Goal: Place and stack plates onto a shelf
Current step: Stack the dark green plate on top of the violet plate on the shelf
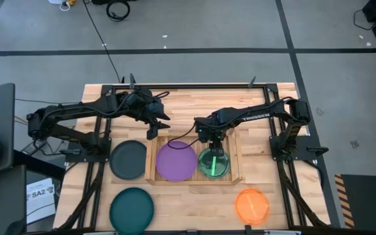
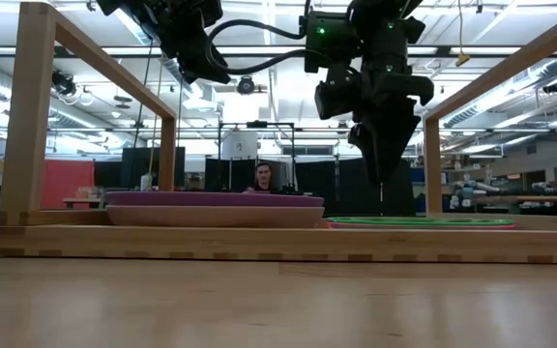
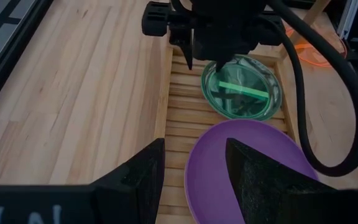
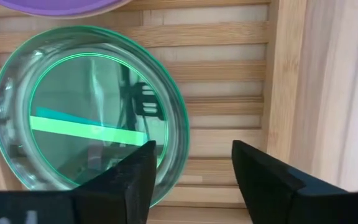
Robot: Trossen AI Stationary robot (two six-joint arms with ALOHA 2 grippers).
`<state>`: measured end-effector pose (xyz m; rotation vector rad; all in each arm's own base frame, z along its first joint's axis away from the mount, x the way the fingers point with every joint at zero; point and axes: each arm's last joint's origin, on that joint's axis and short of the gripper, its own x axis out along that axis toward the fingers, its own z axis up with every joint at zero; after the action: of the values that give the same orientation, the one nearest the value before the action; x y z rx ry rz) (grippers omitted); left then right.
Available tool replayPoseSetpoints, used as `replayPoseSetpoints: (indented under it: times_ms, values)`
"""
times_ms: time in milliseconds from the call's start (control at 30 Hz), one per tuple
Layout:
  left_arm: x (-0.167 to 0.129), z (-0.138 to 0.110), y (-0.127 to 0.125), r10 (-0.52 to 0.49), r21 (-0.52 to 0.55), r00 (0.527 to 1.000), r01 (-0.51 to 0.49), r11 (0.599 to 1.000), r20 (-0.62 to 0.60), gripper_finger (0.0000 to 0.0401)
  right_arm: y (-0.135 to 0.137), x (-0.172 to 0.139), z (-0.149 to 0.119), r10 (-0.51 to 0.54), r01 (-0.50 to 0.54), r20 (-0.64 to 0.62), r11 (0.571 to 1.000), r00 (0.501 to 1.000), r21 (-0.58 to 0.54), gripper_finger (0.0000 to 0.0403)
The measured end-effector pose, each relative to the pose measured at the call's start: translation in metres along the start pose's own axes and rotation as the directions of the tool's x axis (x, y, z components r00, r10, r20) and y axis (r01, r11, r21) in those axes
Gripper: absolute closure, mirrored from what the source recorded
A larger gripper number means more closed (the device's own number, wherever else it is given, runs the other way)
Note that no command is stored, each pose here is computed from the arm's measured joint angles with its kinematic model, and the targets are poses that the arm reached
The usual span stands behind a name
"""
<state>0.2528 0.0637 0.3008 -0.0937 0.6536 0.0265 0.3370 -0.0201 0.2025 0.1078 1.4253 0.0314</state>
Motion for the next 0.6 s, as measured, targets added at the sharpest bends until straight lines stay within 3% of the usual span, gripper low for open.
replayPoseSetpoints:
  times_ms: [233, 433, 600]
  values:
    - [-0.016, 0.002, -0.004, 0.002, -0.033, 0.999, -0.001, 0.999, 0.037, 0.0225, 0.000, 0.000, 0.000, 0.000, 0.000, 0.001, 1.000, 1.000, 0.016, 0.0184]
    - [-0.055, 0.000, -0.016, -0.007, -0.104, 0.995, 0.017, 0.994, 0.097, 0.0225, 0.000, 0.000, 0.000, 0.000, 0.000, 0.002, 1.000, 1.000, 0.011, 0.0185]
    - [-0.082, -0.006, -0.036, -0.072, -0.164, 0.989, 0.093, 0.982, 0.129, 0.0225, 0.000, 0.000, 0.000, 0.001, -0.001, 0.004, 1.000, 1.000, 0.011, 0.0184]
